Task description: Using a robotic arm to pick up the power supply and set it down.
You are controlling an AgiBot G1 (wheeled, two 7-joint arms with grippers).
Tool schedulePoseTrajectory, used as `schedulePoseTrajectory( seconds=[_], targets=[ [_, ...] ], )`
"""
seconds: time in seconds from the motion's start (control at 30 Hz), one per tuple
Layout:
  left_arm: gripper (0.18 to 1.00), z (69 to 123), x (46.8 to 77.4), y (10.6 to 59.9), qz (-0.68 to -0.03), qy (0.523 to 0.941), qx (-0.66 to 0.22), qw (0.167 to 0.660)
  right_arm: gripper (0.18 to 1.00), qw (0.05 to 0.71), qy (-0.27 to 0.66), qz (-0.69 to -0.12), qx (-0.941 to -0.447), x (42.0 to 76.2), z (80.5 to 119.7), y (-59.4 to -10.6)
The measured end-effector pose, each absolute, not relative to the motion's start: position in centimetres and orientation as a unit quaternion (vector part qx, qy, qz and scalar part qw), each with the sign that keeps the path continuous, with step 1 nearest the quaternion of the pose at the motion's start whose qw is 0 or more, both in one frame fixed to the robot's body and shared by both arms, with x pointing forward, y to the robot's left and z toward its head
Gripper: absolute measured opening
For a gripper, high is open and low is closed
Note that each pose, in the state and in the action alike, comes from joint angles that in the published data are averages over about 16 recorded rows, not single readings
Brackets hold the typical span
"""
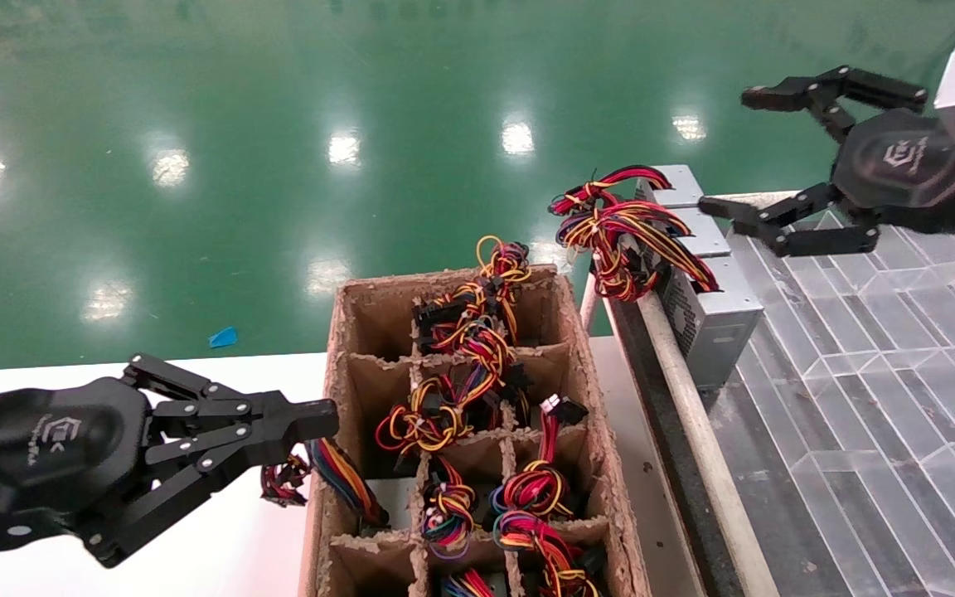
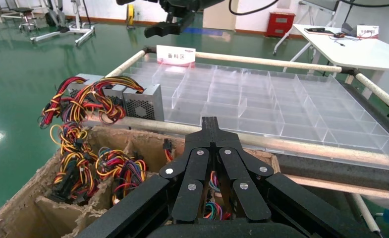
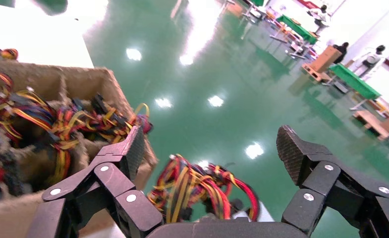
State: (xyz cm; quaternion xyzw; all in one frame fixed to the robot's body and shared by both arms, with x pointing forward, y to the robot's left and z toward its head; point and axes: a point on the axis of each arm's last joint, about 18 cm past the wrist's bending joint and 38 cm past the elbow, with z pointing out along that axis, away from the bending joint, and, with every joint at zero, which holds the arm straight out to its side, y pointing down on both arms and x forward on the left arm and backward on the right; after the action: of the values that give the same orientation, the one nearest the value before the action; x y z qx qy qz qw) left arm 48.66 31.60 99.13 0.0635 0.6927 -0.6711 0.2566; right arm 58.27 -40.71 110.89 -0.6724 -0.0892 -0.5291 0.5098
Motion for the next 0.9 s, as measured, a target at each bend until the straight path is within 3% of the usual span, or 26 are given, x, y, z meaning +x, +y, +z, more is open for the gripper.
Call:
schedulePoseTrajectory(
  seconds=[0.5, 0.9],
  targets=[
    [0.213, 99.1, 48.7, 31.6, -0.671, 0.693, 0.064, 0.257, 0.997, 0.563, -0.093, -0.465, -0.677, 56.9, 107.5, -37.9],
    [0.349, 99.1, 48.7, 31.6, -0.671, 0.693, 0.064, 0.257, 1.000, 0.604, -0.097, -0.398, -0.684, 54.5, 104.5, -35.3]
  ],
)
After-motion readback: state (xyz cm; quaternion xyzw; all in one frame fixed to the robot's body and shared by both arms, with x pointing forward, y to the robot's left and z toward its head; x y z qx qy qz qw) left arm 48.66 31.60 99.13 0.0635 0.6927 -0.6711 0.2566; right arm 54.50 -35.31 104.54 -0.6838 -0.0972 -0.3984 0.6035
